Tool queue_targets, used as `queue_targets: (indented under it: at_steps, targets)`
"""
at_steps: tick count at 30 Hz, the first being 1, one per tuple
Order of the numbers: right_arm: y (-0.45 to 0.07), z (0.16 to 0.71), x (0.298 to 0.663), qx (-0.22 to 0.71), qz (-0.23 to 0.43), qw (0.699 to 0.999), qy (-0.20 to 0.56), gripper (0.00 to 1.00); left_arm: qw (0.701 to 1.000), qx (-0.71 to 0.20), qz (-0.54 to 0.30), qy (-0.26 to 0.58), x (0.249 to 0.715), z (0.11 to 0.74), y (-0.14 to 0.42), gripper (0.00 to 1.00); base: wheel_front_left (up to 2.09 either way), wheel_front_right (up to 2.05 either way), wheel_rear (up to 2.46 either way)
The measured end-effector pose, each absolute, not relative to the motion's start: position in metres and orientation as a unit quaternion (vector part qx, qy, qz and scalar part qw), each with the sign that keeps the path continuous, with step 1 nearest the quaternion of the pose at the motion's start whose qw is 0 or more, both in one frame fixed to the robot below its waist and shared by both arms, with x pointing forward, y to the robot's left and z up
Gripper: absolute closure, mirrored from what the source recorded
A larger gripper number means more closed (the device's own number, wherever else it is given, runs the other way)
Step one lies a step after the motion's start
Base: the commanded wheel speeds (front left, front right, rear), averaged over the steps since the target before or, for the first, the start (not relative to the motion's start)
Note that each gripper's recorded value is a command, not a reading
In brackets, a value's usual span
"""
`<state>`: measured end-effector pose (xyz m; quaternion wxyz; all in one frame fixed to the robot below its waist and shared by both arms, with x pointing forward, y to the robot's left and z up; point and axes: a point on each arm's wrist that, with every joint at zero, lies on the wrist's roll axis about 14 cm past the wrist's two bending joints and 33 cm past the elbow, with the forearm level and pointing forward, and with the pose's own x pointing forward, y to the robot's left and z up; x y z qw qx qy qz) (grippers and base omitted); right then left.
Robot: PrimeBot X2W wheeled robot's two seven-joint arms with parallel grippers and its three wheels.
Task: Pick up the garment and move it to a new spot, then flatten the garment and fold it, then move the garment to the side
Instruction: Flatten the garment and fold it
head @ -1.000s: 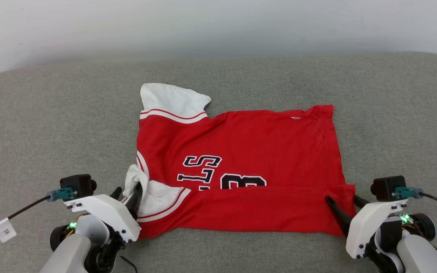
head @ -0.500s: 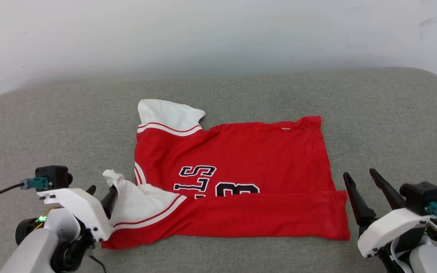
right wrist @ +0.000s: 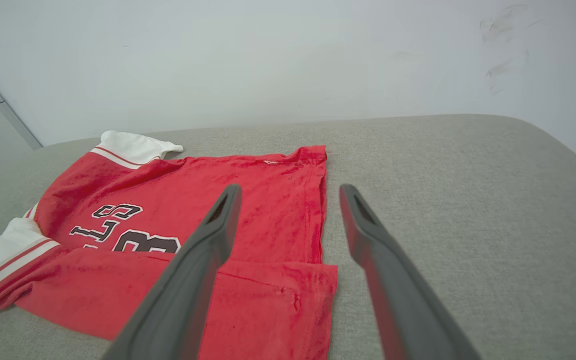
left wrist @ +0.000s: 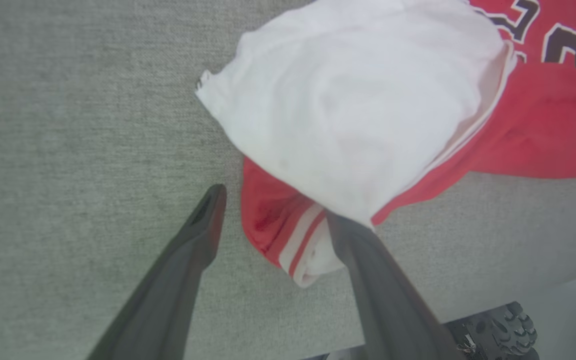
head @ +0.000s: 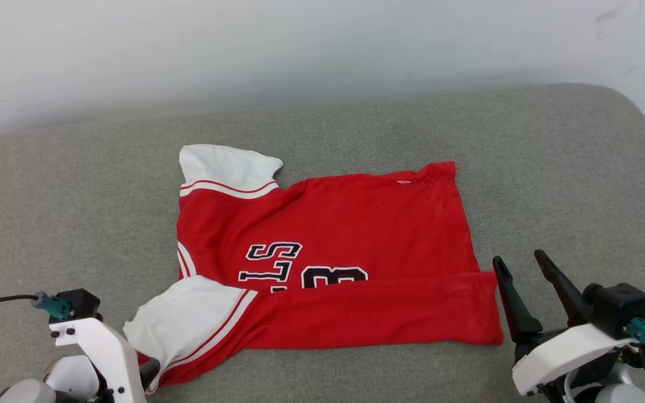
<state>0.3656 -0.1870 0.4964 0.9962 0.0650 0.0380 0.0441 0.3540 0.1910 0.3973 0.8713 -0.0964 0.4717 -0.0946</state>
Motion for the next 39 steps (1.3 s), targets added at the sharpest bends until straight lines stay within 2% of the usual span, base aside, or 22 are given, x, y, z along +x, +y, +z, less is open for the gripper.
queue_targets:
  at_steps: [7,8,9,10,11,16,21,28,39]
  targets:
    - [-0.187,0.49,0.368,0.068,0.039,0.996,0.052,0.0,0.851,-0.119,-0.103,0.502,0.352,0.378,0.176,0.0,0.0,0.0,0.0]
    - [-0.188,0.489,0.368,0.068,0.038,0.996,0.054,0.0,0.847,-0.121,-0.106,0.507,0.352,0.376,0.174,0.2,0.0,0.0,0.0]
    - [-0.188,0.488,0.369,0.068,0.037,0.995,0.055,0.0,0.843,-0.127,-0.109,0.51,0.351,0.374,0.17,0.56,0.0,0.0,0.0]
    - [-0.189,0.486,0.369,0.068,0.036,0.995,0.058,0.0,0.841,-0.132,-0.11,0.513,0.352,0.372,0.169,0.75,0.0,0.0,0.0]
    - [-0.189,0.484,0.369,0.067,0.036,0.995,0.063,0.0,0.839,-0.135,-0.11,0.516,0.352,0.371,0.168,1.0,0.0,0.0,0.0]
    - [-0.189,0.481,0.37,0.071,0.038,0.994,0.076,0.0,0.843,-0.146,-0.111,0.505,0.353,0.371,0.166,1.0,0.0,0.0,0.0]
    - [-0.194,0.465,0.367,0.089,0.04,0.986,0.133,0.0,0.867,-0.154,-0.106,0.462,0.36,0.386,0.173,1.0,0.0,0.0,0.0]
    - [-0.203,0.406,0.348,0.095,0.053,0.937,0.331,0.0,0.894,-0.145,-0.097,0.412,0.367,0.412,0.181,1.0,0.0,0.0,0.0]
    - [-0.173,0.361,0.361,0.091,0.106,0.871,0.47,0.0,0.887,-0.156,-0.094,0.425,0.37,0.409,0.177,1.0,0.0,0.0,0.0]
